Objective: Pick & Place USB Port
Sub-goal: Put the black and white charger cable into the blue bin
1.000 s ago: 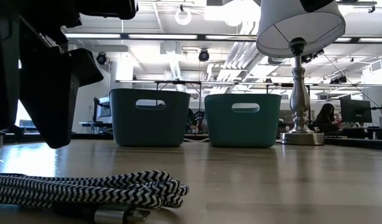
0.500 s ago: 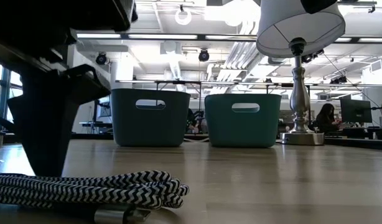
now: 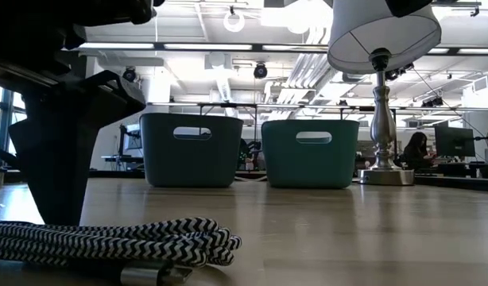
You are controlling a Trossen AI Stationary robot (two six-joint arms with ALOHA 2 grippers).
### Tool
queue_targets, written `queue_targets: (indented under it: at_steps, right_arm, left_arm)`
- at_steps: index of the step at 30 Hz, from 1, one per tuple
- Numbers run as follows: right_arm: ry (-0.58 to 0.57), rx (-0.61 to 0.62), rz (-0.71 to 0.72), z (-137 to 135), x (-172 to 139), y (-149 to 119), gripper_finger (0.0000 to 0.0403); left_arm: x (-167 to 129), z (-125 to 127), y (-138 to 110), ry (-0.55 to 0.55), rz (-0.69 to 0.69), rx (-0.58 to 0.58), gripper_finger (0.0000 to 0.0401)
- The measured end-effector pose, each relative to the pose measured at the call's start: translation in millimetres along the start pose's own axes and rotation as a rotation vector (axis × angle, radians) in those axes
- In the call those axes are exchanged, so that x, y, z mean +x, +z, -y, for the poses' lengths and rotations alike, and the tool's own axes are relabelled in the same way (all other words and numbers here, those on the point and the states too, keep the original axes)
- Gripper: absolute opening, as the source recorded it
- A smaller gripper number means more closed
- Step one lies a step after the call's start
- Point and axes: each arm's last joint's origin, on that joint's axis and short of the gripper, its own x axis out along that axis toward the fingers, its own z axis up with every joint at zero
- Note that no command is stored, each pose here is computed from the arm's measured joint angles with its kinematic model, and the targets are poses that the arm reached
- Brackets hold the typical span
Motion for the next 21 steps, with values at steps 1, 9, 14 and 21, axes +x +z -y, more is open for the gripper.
queue_targets:
  at_steps: [1,9,14,21]
  right_arm:
    - [0.000,0.000,0.000,0,0,0,0.0232]
    - [-0.003,0.000,0.000,0,0,0,0.0232]
    - [-0.003,0.000,0.000,0,0,0,0.0232]
    - [-0.006,-0.007,-0.013,0,0,-1,0.0232]
  left_arm:
    - [1,0,0,0.002,-0.002,-0.001,0.0237]
    - [5,-3,-2,0.068,0.001,0.050,0.0077]
    - [10,-6,-1,0.158,0.048,0.055,0.0021]
    - [-4,-16,19,0.309,0.136,0.104,0.0018]
